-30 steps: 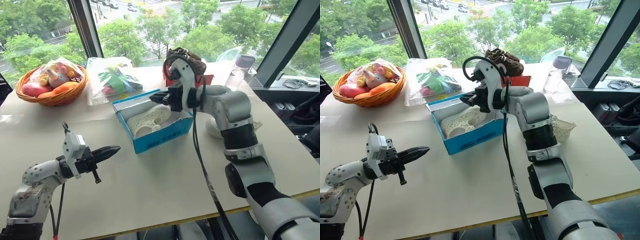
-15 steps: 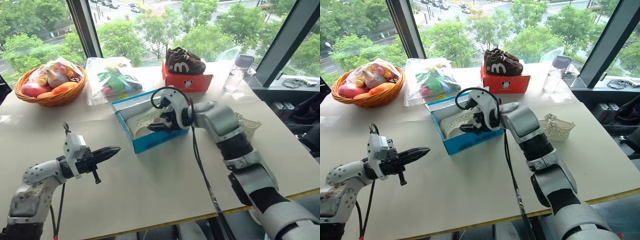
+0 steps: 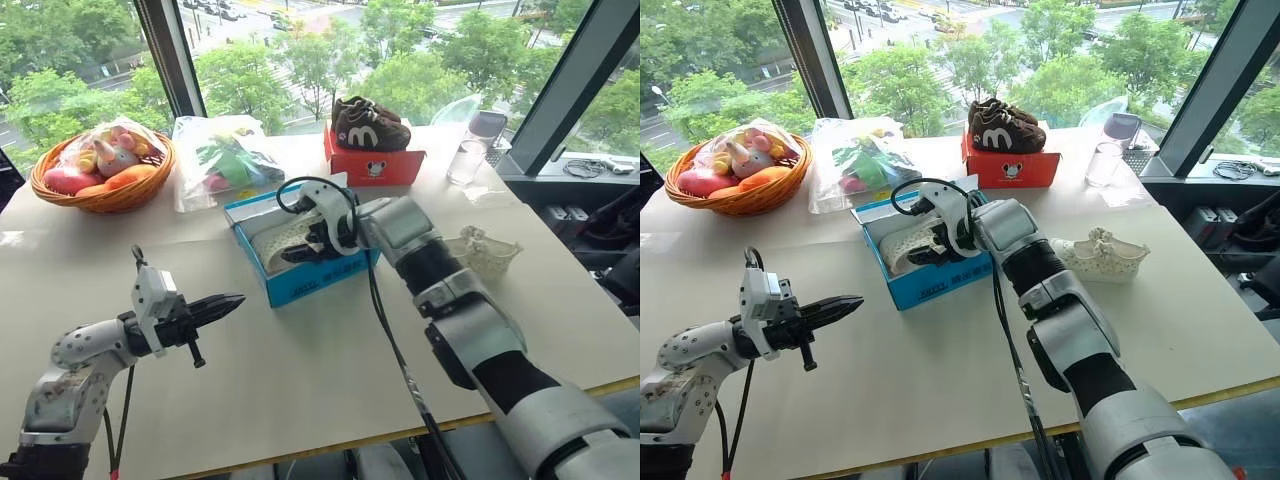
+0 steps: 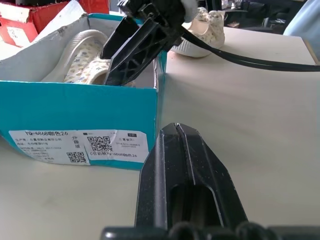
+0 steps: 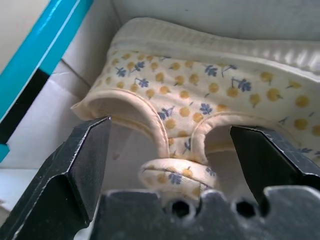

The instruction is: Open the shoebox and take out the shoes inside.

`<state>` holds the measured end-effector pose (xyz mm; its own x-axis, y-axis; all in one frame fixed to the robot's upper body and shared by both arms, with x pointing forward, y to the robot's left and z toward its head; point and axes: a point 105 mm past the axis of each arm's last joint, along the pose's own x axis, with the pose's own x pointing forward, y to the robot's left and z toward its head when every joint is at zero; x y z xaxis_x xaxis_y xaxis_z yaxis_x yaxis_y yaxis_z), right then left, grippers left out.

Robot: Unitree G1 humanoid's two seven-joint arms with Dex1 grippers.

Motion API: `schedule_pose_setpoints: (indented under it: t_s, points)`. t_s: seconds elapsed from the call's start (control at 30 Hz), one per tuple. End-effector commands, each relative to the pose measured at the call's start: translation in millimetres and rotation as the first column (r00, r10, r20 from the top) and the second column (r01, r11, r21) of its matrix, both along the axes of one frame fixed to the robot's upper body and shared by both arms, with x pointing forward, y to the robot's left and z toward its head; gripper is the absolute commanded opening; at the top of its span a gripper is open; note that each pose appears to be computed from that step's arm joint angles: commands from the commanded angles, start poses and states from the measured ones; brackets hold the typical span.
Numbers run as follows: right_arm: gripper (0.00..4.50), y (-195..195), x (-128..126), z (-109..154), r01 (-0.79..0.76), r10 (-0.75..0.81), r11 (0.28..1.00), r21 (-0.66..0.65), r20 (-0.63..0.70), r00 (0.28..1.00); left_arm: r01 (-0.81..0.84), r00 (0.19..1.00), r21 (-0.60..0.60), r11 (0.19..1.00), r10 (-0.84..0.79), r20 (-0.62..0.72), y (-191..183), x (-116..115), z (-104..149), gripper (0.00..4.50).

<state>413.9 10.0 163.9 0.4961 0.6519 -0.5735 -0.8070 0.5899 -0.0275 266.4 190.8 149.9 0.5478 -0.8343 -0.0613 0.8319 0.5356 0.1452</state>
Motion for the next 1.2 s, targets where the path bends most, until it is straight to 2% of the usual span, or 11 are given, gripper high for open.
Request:
schedule_pose_setpoints:
  t_s: [0.03,0.1,0.13,0.23,0.4,0.43,0.67,0.8,0.9,1.0,1.2]
  points:
    - [4.41,-17,7,-34,0.076,-0.078,0.993,-0.089,-0.023,0.997,0.011,0.999,0.003,1.000,-0.011,0.046,-2,1,9,0.00]
    - [4.41,-15,8,-34,0.076,-0.077,0.994,-0.078,-0.011,0.997,0.009,0.999,0.000,1.000,-0.009,0.045,-2,1,9,0.00]
    - [4.17,-15,9,-31,0.071,-0.070,0.995,-0.072,0.006,0.998,0.009,0.999,0.000,1.000,-0.009,0.045,-1,0,9,0.00]
    - [3.37,-14,11,-25,0.063,-0.061,0.996,-0.058,0.029,0.998,0.010,0.999,0.000,1.000,-0.010,0.044,-1,0,9,0.00]
    - [1.61,-8,7,-24,0.039,-0.039,0.999,-0.030,0.000,0.999,0.013,0.999,0.000,1.000,-0.013,0.042,-2,1,9,0.00]
    - [1.39,-7,6,-24,0.034,-0.034,0.999,-0.027,-0.002,0.999,0.015,0.999,0.001,1.000,-0.015,0.043,-2,2,9,0.00]
    - [1.39,-3,2,-18,0.020,-0.020,0.999,0.026,-0.012,1.000,0.018,0.999,0.005,1.000,-0.018,0.044,-2,3,10,0.00]
    - [1.39,1,2,6,0.016,-0.019,0.989,0.145,0.016,1.000,0.015,0.999,0.006,1.000,-0.015,0.047,-1,3,11,0.00]
    - [1.39,0,2,36,0.025,-0.042,0.959,0.283,0.052,0.998,0.010,0.999,0.005,1.000,-0.010,0.048,0,3,11,0.00]
    - [1.39,-6,3,54,0.046,-0.085,0.927,0.371,0.090,0.992,0.007,0.999,0.004,1.000,-0.007,0.048,0,2,12,0.00]
    - [1.39,-25,3,60,0.112,-0.180,0.871,0.478,0.099,0.979,0.005,0.999,0.008,1.000,-0.005,0.045,2,1,13,0.00]
